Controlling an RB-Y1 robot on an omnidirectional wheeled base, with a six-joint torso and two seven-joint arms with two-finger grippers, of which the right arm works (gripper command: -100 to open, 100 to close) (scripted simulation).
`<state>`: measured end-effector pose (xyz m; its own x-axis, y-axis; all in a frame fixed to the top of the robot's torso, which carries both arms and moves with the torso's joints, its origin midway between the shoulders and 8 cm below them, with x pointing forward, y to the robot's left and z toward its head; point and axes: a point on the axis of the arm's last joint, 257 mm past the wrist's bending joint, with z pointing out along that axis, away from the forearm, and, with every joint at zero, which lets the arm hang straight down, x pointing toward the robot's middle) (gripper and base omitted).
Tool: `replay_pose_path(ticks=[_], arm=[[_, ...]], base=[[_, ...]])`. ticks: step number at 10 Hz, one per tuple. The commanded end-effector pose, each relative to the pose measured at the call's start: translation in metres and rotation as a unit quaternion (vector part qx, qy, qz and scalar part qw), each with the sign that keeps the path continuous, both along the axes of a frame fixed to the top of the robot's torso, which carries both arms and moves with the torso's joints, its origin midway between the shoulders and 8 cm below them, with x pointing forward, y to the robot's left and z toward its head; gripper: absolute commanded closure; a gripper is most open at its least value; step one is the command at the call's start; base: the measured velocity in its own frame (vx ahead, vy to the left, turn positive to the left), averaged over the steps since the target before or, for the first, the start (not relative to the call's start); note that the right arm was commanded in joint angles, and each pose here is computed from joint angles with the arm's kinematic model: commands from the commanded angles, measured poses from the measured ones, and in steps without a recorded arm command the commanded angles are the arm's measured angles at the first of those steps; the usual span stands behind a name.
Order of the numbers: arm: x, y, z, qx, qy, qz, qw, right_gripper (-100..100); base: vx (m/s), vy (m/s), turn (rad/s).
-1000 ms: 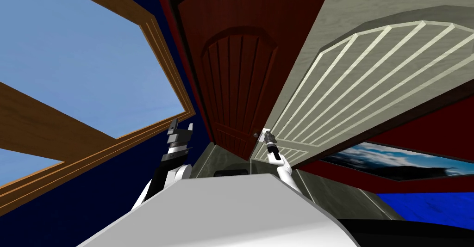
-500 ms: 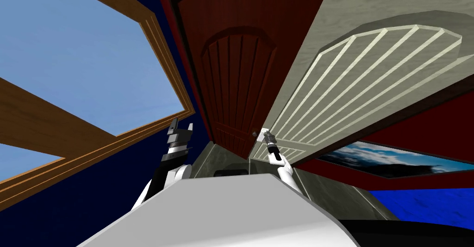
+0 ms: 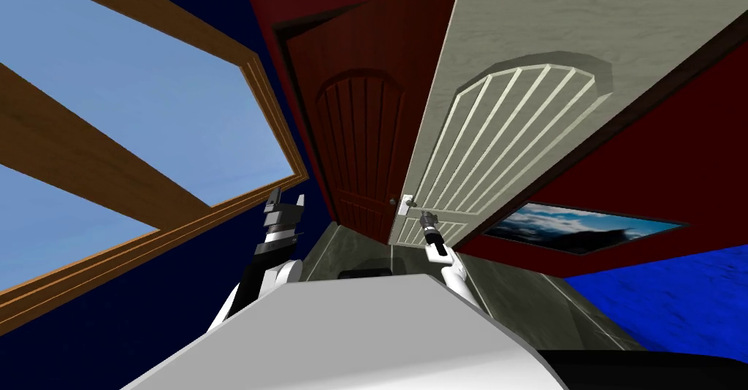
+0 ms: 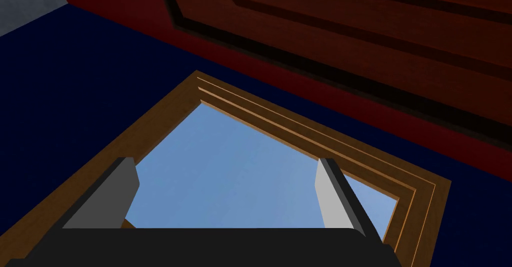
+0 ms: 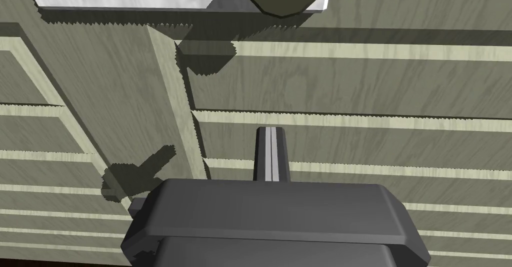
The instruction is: Pull the door open
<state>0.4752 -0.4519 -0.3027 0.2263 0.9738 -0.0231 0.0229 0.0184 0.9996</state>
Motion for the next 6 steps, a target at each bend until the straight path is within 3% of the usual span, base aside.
replay_pose_path(ticks=[1,3,4,5,6], arm=[[0.002,0.009,0.001,0.003,-0.003,0.009,0.9999,-100],[0.005,0.02,0.004,0.007,-0.007,0.02,0.9997,-100],[0.004,0.016,0.002,0.006,-0.005,0.017,0.9998,-100],[-0.006,-0.005,-0.002,-0.001,0.003,-0.001,1.0,-100],[-0.01,-0.016,-0.004,-0.004,0.008,-0.01,0.9999,-100]], base=[[-0.192,0.103,0.041],[-0.199,0.074,0.055],[-0.074,0.037,0.005],[0.012,-0.057,-0.18],[0.058,-0.112,-0.162]])
